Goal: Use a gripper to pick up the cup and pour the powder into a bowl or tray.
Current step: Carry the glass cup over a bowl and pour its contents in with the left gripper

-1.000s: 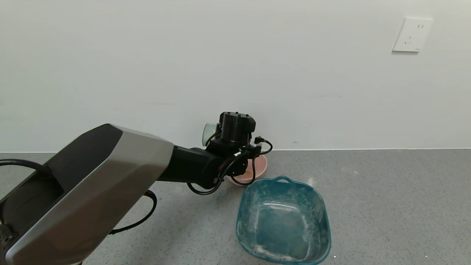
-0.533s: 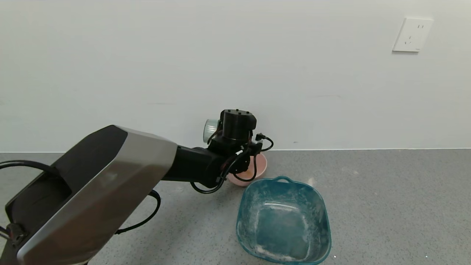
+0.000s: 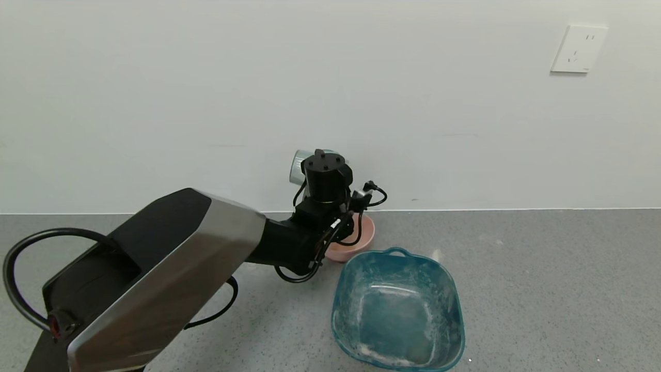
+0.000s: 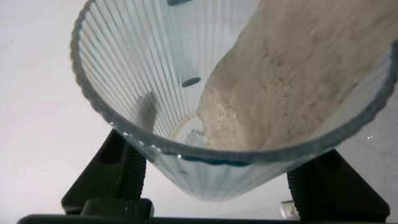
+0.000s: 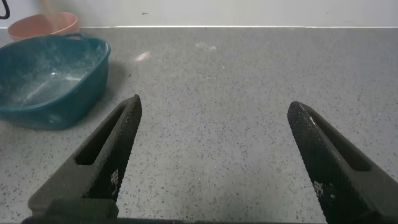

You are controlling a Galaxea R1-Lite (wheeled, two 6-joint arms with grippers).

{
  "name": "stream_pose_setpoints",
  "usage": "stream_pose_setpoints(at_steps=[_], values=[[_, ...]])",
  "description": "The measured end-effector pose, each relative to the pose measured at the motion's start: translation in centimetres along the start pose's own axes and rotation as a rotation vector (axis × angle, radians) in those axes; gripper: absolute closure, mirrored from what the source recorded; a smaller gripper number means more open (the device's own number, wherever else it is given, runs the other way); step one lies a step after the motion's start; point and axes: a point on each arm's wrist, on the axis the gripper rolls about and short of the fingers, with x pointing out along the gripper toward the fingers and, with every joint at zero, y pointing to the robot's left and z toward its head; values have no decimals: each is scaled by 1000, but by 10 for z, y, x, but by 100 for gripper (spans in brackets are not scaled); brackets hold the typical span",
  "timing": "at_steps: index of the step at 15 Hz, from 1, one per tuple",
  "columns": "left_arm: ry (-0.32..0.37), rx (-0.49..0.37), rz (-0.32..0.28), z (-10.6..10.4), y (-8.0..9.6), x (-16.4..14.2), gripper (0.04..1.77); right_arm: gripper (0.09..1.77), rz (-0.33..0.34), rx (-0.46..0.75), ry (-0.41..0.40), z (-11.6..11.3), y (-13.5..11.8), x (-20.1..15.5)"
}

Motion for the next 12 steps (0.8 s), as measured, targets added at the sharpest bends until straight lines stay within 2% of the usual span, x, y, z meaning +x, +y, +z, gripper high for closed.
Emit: stream_pose_setpoints(at_steps=[5,12], values=[[-11,18,-11,2,-7,-2,53,15,-1,0,0,0,0,0],[-10,24,-12,0,-5,-3,53,15,0,0,0,0,0,0]])
